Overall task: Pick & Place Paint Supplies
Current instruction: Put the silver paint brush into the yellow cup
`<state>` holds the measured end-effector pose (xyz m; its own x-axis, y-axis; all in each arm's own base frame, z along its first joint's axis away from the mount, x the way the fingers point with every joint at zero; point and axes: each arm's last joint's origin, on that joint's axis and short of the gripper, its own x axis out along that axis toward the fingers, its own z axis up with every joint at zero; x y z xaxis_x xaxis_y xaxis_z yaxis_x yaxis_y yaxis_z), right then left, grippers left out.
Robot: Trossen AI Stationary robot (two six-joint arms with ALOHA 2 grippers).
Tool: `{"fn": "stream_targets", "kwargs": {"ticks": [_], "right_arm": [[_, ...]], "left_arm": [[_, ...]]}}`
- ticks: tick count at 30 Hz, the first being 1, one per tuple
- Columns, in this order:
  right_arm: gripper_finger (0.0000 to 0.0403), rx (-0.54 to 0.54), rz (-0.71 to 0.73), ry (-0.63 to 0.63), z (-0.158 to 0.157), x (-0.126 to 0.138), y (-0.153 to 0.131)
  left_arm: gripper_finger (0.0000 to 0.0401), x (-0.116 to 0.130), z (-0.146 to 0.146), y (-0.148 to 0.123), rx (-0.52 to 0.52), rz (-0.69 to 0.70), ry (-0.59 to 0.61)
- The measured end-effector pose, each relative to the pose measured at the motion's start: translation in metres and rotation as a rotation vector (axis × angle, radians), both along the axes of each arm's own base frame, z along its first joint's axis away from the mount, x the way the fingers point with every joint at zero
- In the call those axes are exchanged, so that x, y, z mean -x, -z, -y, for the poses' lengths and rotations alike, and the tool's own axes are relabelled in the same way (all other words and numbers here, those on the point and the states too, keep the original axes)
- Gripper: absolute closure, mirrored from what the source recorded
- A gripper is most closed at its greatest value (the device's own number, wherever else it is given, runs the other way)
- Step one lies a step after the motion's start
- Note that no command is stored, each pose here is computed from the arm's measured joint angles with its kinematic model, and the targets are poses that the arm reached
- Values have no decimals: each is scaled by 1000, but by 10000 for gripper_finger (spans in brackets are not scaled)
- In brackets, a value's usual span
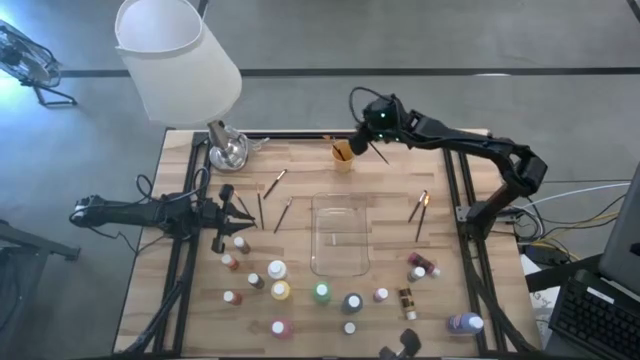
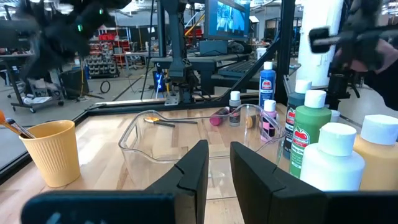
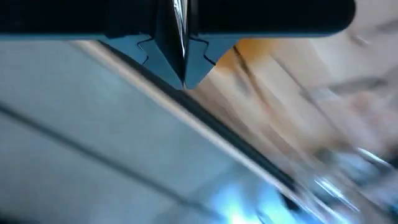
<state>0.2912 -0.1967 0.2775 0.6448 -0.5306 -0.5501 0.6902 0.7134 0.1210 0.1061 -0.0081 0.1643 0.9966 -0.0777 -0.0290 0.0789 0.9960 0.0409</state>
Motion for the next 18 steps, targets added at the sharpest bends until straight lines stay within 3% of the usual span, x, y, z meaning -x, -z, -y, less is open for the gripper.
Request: {"fn": "stream_targets", "kwargs": {"ticks": [9,13,18], "right_arm": [[395,306,411,-340,-17,-22,-20],[395,441,519,-381,-25,-19,-14],[395,519,614,-371,-33,-8,1]], "left_arm": [[327,0,0,0,0,0,0],[327,0,0,0,0,0,0],[327,0,0,0,0,0,0]]}}
